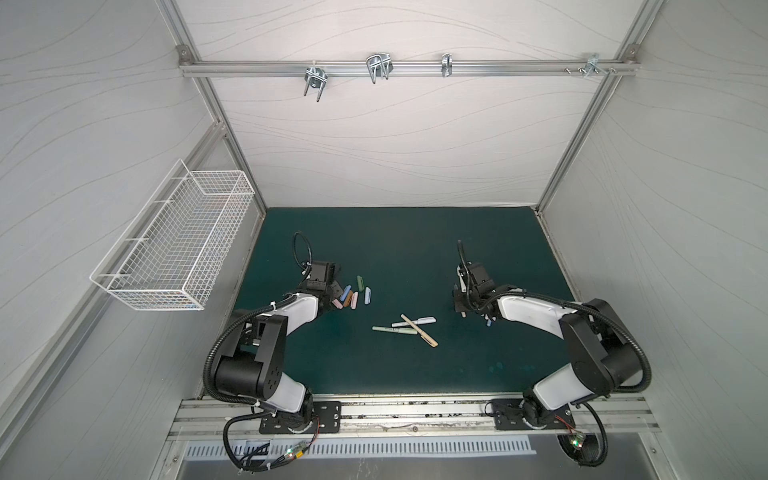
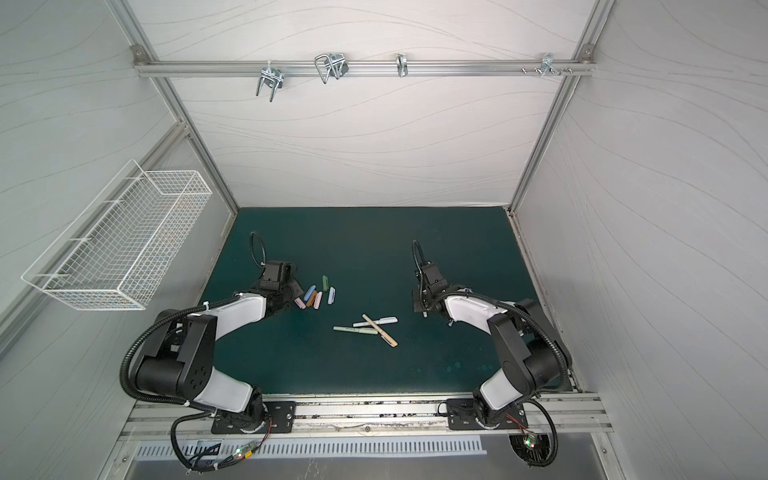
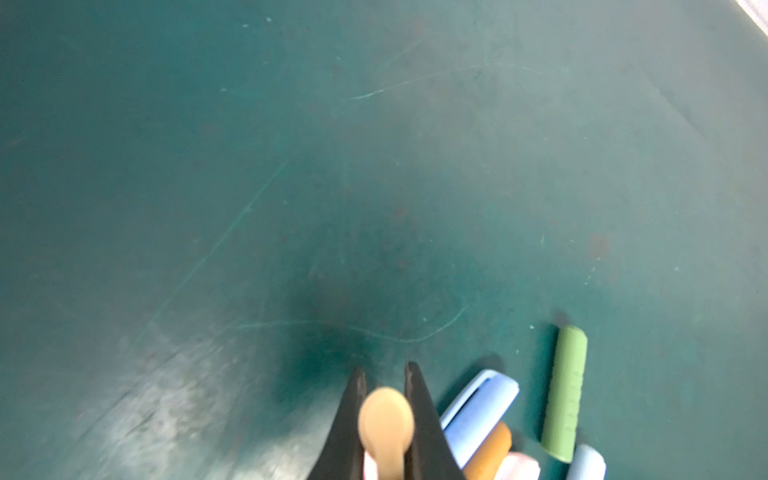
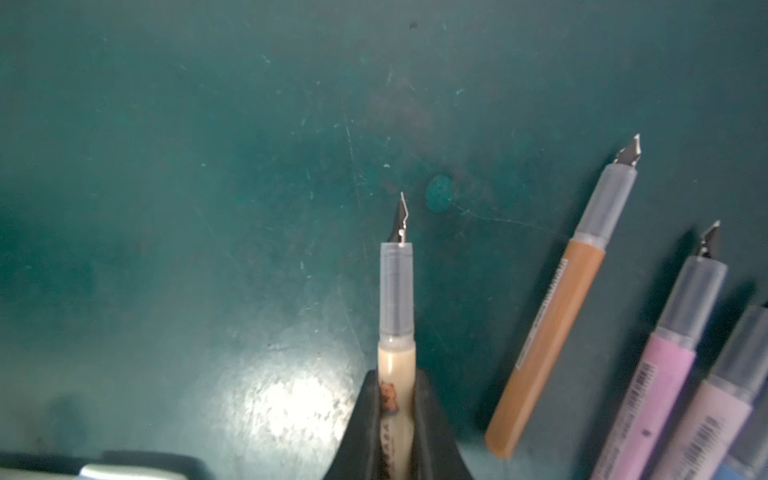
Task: Open the pen caps
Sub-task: 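Drop the beige cap on the cap pile with left while right lays the pen down, then grasp the next capped beige pen with right while left moves toward it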
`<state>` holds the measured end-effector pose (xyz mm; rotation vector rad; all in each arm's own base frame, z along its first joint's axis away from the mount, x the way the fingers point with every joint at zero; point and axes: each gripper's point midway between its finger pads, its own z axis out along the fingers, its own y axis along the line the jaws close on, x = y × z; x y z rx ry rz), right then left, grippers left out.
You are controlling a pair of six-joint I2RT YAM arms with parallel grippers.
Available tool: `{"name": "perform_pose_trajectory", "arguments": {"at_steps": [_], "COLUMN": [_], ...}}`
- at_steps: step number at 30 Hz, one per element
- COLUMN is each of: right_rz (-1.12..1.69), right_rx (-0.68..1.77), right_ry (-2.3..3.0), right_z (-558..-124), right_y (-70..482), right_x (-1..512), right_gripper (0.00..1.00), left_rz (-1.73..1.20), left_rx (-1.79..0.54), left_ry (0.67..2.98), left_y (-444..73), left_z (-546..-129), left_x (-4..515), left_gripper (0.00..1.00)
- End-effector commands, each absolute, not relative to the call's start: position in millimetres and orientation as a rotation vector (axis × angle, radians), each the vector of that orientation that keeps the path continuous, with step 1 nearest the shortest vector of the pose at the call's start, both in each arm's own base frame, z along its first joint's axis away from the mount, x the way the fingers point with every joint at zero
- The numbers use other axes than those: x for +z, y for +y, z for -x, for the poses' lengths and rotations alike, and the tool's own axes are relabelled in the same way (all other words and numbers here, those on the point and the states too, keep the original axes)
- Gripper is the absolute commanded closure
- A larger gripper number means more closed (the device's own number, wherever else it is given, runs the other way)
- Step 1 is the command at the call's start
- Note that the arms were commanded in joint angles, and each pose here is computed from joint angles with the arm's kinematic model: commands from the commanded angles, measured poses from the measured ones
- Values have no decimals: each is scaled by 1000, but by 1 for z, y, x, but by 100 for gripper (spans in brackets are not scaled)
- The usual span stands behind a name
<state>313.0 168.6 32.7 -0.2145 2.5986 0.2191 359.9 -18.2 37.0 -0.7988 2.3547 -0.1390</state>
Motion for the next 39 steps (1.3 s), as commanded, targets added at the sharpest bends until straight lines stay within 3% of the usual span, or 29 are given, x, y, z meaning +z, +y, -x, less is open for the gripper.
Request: {"name": "perform_pose_trajectory", "arguments": {"at_steps": [1,12,26,39], "right_rz": [181,148,116,148], "right_rx": [167,130,137,288], "right_ry": [2631,2651,2639,2318], "right_z": [-314,-315,-318,-306], "right_y": [161,153,149,150], "right_x": [28,23,26,105], "right_gripper": [100,87,72,60], "left_rz": [801,816,787,734], "left_rx": [-124,-119,-160,-185], "left_ry": [2380,2407,2402,2298], "left_y": [-17,-15,-20,-22], "left_z": [-363,-365,-365,-359], "left_x": [33,25,34,69], "left_gripper": [91,84,58,44]}}
